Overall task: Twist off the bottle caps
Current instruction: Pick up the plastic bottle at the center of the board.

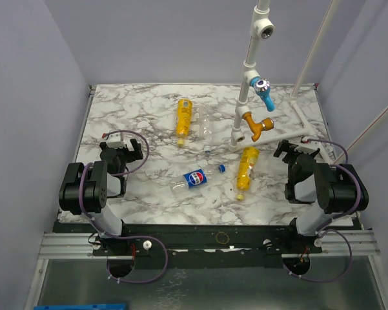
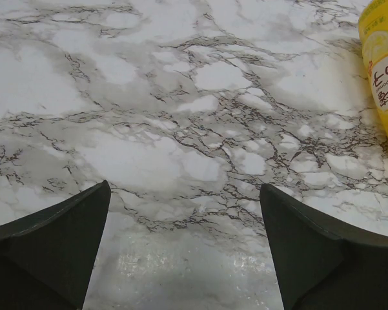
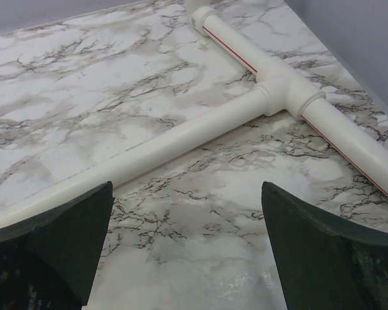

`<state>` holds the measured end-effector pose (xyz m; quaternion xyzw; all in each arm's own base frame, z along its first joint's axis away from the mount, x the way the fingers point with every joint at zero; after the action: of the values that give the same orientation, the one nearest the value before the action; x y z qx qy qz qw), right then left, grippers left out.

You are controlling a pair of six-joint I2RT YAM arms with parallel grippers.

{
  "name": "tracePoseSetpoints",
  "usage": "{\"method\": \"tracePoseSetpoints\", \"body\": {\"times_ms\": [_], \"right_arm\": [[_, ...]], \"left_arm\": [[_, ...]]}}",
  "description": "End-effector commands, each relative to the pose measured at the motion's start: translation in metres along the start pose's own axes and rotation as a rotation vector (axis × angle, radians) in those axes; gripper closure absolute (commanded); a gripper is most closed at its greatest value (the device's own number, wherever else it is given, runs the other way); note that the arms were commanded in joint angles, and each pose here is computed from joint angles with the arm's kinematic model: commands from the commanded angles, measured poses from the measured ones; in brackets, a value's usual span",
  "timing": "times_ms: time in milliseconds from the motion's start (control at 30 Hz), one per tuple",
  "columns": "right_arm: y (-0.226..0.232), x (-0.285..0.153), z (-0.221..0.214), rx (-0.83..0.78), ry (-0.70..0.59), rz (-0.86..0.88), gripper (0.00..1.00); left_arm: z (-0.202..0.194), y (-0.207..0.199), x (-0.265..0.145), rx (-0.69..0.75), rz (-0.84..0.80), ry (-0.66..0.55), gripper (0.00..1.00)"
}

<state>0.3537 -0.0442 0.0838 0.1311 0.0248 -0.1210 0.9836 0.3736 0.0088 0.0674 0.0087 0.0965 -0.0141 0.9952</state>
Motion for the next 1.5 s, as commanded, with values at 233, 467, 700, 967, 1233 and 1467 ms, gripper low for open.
{"method": "tracePoseSetpoints", "body": {"times_ms": [233,467,700,967,1233,1467], "right_arm": [[-0.001,-0.001,0.027,-0.012,-0.080,-0.020,0.00],[0.017,0.011,0.076,0.177,-0.002,-0.087,0.00],[0.067,-0.005,0.096,0.397,0.224,0.058,0.00],[0.081,-0.076,0.084,0.405,0.402,0.157,0.00],[0.080,-0.122,0.066,0.372,0.509,0.125,0.00],[0.108,-0.139,0.052,0.344,0.613,0.152,0.00]], "left_arm": [[0.016,-0.007,0.000,0.019,-0.062,-0.056,0.01],[0.051,-0.016,0.007,0.041,-0.151,0.044,0.01],[0.085,-0.024,-0.001,0.072,-0.240,0.186,0.01],[0.103,-0.057,-0.035,0.134,-0.530,0.326,0.01],[0.102,-0.142,-0.109,0.392,-0.860,0.445,0.01],[0.090,-0.211,-0.138,0.534,-1.012,0.535,0.01]]}}
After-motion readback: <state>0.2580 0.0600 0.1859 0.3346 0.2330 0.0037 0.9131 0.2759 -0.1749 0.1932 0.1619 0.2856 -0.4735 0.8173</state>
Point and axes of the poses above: each gripper's point midway between its finger pads, its own x axis out along the fingers, its own y axis along the line the jaws close on, z = x × y, the point moved 2 cm from there along -x, back along the fingers, and after that the axes turned 10 degrees about x, right-handed, at the moved point
